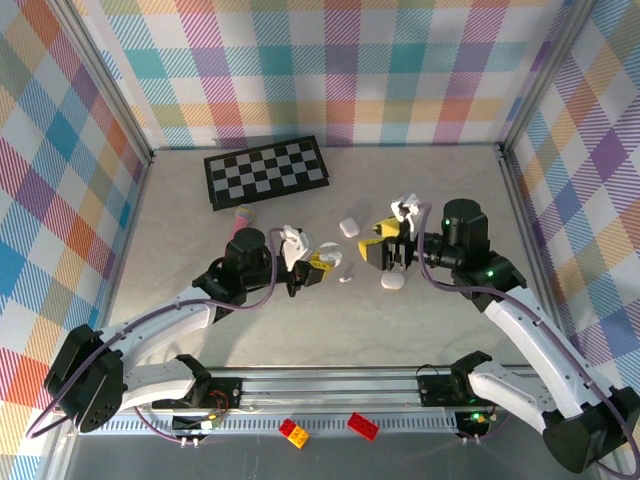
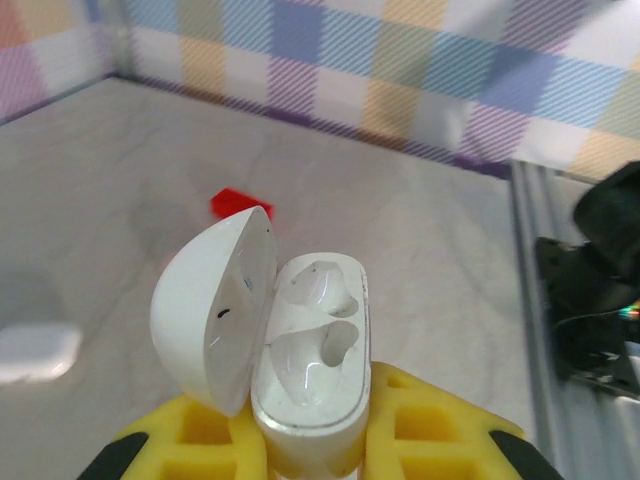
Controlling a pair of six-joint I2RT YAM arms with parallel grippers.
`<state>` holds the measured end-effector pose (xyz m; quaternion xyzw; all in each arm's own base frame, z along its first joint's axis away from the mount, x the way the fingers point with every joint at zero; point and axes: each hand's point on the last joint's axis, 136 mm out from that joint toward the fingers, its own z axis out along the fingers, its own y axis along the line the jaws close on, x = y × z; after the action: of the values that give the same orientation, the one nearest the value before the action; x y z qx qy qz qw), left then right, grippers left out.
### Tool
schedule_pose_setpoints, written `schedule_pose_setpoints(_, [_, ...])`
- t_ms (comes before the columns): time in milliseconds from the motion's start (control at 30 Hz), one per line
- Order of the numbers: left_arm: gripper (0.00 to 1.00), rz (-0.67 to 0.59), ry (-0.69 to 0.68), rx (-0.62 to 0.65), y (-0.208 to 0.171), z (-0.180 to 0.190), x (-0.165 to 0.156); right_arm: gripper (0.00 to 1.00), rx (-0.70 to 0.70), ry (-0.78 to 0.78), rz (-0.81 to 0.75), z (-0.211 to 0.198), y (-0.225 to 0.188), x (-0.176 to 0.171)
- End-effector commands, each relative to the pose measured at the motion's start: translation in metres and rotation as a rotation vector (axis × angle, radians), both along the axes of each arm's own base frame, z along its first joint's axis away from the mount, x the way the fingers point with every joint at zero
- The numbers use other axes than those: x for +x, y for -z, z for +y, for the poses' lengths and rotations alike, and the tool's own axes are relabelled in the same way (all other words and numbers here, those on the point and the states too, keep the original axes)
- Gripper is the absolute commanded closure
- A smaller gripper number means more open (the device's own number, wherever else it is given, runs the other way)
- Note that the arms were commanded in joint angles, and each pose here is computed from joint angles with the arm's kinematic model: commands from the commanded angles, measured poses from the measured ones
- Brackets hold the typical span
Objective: Insert the wireless bluetooth earbuds into the charging case
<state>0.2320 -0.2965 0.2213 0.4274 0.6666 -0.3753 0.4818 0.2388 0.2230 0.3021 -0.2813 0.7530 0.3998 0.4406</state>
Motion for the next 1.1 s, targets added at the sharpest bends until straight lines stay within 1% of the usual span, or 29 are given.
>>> schedule_pose_setpoints(0, [0.87,-0.024,-0.162,-0.008,0.003,0.019,0.021,0.32,-0.064,0.205,0.135,-0.021,0.034,0.04])
schedule_pose_setpoints(67, [0.87,0.0,-0.227,-0.028,0.015,0.028,0.026,0.34,-0.156,0.249,0.223,-0.025,0.06,0.055])
schedule_pose_setpoints(167, [0.87,0.043,-0.311,-0.061,0.026,0.04,0.032,0.34,-0.258,0.257,0.377,-0.021,0.094,0.07])
schedule_pose_setpoints(367, [0.87,0.045,-0.399,-0.106,0.034,0.058,0.031,0.36,-0.331,0.173,0.575,0.006,0.161,0.091])
schedule_pose_setpoints(500, [0.89,0.135,-0.538,-0.098,0.043,0.076,0.039,0.37,-0.372,0.138,0.664,0.027,0.203,0.096])
schedule_pose_setpoints(667, [0.91,0.129,-0.587,-0.113,0.039,0.087,0.038,0.38,-0.421,0.082,0.718,0.056,0.237,0.089])
schedule_pose_setpoints(767, [0.9,0.104,-0.612,-0.122,0.034,0.093,0.038,0.38,-0.442,0.063,0.736,0.066,0.249,0.084])
schedule_pose_setpoints(867, [0.91,0.089,-0.601,-0.117,0.029,0.093,0.037,0.38,-0.453,0.061,0.756,0.067,0.259,0.079])
schedule_pose_setpoints(933, [0.98,0.09,-0.595,-0.118,0.027,0.092,0.037,0.38,-0.46,0.064,0.767,0.065,0.265,0.075])
schedule_pose_setpoints(967, [1.0,0.093,-0.594,-0.126,0.026,0.091,0.037,0.38,-0.467,0.067,0.771,0.064,0.268,0.074])
schedule_pose_setpoints(1067, [1.0,0.097,-0.608,-0.143,0.022,0.092,0.039,0.38,-0.488,0.074,0.791,0.058,0.274,0.066])
